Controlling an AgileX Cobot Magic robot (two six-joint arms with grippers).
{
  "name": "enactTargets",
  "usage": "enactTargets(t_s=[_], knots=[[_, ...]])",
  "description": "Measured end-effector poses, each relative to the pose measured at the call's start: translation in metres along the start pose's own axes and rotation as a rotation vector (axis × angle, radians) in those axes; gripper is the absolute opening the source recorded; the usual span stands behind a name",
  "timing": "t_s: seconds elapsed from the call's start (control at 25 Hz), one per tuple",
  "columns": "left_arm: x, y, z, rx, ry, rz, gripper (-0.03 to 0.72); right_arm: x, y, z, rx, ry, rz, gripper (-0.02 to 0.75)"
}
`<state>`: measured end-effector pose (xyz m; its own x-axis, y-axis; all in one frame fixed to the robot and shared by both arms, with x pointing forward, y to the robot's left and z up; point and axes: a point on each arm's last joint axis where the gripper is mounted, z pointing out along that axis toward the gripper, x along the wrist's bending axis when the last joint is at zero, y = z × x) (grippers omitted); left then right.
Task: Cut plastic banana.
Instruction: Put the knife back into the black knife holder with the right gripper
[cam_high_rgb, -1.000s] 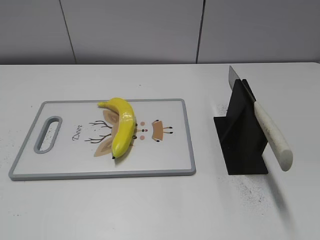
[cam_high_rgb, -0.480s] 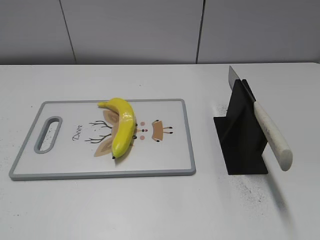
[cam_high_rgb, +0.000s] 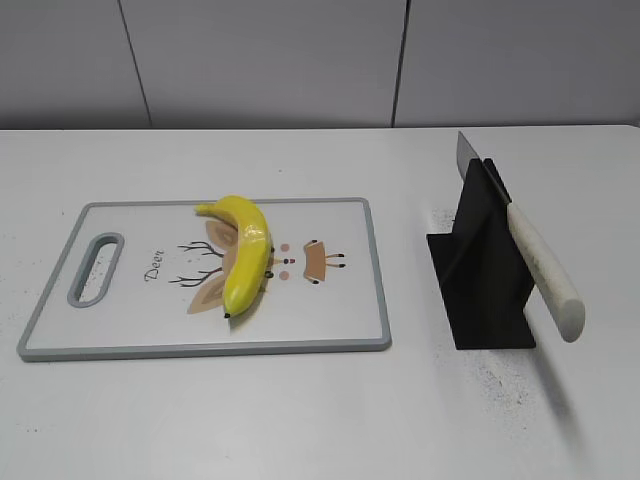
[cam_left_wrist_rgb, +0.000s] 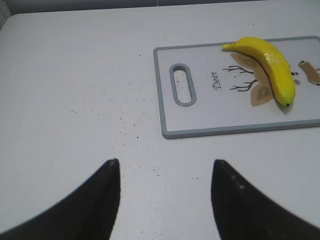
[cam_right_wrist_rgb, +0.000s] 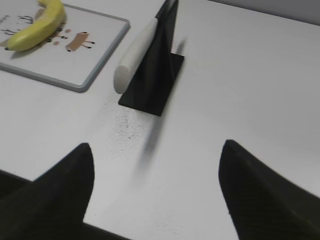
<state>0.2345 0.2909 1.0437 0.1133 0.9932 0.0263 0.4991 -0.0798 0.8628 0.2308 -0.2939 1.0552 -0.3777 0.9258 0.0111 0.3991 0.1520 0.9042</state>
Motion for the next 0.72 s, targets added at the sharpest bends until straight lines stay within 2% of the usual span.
enactTargets(t_s=[0.24, 0.36, 0.72], knots=[[0.0, 0.0002, 0.0003, 0.002, 0.0, 0.0, 0.553, 0.0009, 0.0007, 0.0016, -0.002, -0.168, 0.08, 0.589], [0.0, 0.0002, 0.0003, 0.002, 0.0, 0.0, 0.553, 0.0011, 0.001, 0.0021, -0.003, -0.225, 0.108, 0.589], [0.0, 0.0002, 0.0003, 0.002, 0.0, 0.0, 0.553, 0.0013, 0.001, 0.0023, -0.003, -0.238, 0.115, 0.586]])
